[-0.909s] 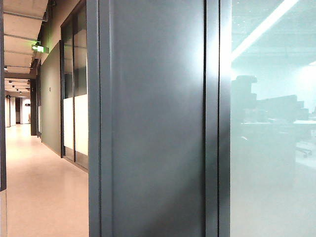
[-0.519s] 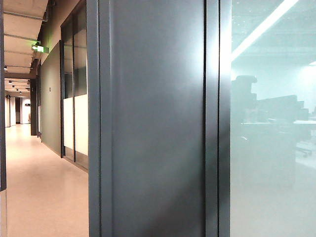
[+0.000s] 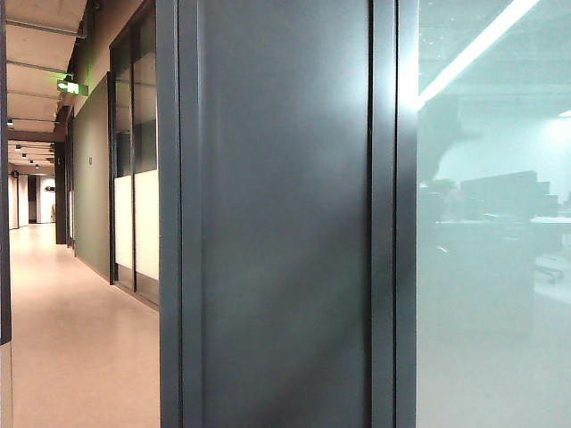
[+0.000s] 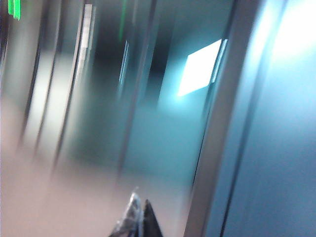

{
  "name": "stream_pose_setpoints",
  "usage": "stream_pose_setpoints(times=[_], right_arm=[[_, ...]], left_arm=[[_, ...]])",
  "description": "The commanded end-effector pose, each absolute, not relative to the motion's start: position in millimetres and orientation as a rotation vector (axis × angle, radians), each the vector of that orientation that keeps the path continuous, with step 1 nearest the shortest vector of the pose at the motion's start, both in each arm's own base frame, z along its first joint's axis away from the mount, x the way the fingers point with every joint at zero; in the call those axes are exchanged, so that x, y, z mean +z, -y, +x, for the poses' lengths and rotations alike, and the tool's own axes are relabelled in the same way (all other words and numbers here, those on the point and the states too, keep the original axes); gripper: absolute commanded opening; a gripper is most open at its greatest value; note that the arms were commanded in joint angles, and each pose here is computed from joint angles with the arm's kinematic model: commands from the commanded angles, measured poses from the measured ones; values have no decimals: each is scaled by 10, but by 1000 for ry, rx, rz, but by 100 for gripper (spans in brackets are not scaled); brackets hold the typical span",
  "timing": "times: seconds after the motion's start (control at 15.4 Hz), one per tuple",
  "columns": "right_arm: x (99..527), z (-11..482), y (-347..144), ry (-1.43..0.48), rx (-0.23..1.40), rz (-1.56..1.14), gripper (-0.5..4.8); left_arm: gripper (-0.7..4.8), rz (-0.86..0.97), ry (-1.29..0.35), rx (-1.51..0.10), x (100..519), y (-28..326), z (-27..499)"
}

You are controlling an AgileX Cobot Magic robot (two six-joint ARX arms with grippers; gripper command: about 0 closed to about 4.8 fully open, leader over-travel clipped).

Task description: Raise the arm to find the leftmost switch on the wall and turn on the lights.

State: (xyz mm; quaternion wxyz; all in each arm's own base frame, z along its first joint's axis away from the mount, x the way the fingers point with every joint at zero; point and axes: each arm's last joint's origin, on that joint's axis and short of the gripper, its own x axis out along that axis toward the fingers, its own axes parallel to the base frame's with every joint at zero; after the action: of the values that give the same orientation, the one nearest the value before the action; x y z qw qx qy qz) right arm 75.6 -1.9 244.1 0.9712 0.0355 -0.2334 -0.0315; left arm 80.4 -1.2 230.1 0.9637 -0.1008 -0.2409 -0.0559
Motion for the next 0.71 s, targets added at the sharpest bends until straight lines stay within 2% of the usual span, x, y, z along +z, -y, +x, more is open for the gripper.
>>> stream_pose_setpoints(times=[0.06,0.26,0.39,0.52,0.71], right_arm=[[2964,543,64,639,-210,120,-1],[3663,562,58,772,-183,124,-1],[4118,732,52,774,-169,118,-1],[4544,950,47,785,-156,115,-1],[5004,1325,12,781,-50,72,-1]], left_arm=[[-5,-210,693,-111,2841,7,553],[-5,-150,762,-100,3438,8,455],[-5,-135,795,-97,3846,8,520],[-5,-121,811,-93,4198,7,683],[-5,-93,793,-96,4655,8,1049]])
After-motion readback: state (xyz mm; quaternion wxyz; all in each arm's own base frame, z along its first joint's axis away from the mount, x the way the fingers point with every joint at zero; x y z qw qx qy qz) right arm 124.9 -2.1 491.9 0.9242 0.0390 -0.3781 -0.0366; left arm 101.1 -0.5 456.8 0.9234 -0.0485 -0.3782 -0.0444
